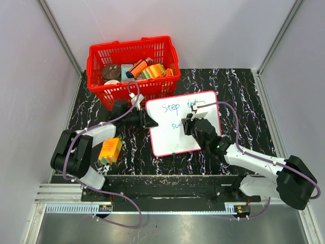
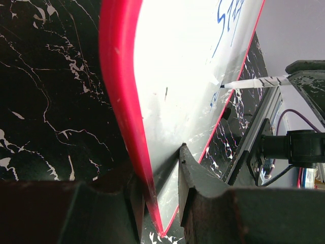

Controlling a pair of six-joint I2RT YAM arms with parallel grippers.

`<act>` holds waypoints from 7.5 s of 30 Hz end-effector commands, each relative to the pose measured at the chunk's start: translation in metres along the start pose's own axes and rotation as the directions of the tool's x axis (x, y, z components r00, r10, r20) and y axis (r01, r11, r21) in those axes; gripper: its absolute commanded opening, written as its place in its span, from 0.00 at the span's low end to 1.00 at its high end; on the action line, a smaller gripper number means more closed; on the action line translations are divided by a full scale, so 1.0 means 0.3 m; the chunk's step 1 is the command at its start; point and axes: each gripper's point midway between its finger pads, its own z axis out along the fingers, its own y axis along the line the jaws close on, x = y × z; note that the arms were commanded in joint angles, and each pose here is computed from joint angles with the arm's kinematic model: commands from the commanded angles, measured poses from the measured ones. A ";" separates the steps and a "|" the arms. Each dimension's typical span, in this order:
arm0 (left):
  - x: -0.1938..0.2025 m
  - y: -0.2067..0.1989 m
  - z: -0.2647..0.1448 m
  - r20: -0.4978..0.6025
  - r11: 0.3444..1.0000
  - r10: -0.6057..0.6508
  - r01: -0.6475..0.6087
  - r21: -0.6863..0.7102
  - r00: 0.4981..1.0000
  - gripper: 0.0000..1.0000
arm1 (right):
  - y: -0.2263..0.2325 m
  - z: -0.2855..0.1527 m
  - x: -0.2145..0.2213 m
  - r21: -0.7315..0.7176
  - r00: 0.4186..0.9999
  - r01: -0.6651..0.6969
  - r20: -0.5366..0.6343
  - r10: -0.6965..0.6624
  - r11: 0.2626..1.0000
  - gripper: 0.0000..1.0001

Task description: Write a sentence on the whiteboard

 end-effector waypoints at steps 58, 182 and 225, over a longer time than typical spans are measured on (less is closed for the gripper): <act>0.085 0.201 0.013 -0.063 0.963 0.080 -0.094 -0.251 0.995 0.00 | -0.038 -0.031 -0.126 -0.068 0.991 -0.120 0.057 0.124 0.990 0.00; 0.084 0.198 0.013 -0.064 0.964 0.083 -0.096 -0.250 0.994 0.00 | -0.102 -0.015 -0.025 0.012 0.997 -0.083 -0.004 0.083 0.996 0.00; 0.086 0.201 0.013 -0.067 0.963 0.082 -0.096 -0.252 0.994 0.00 | -0.142 -0.049 -0.154 0.072 0.991 -0.078 0.112 0.070 0.994 0.00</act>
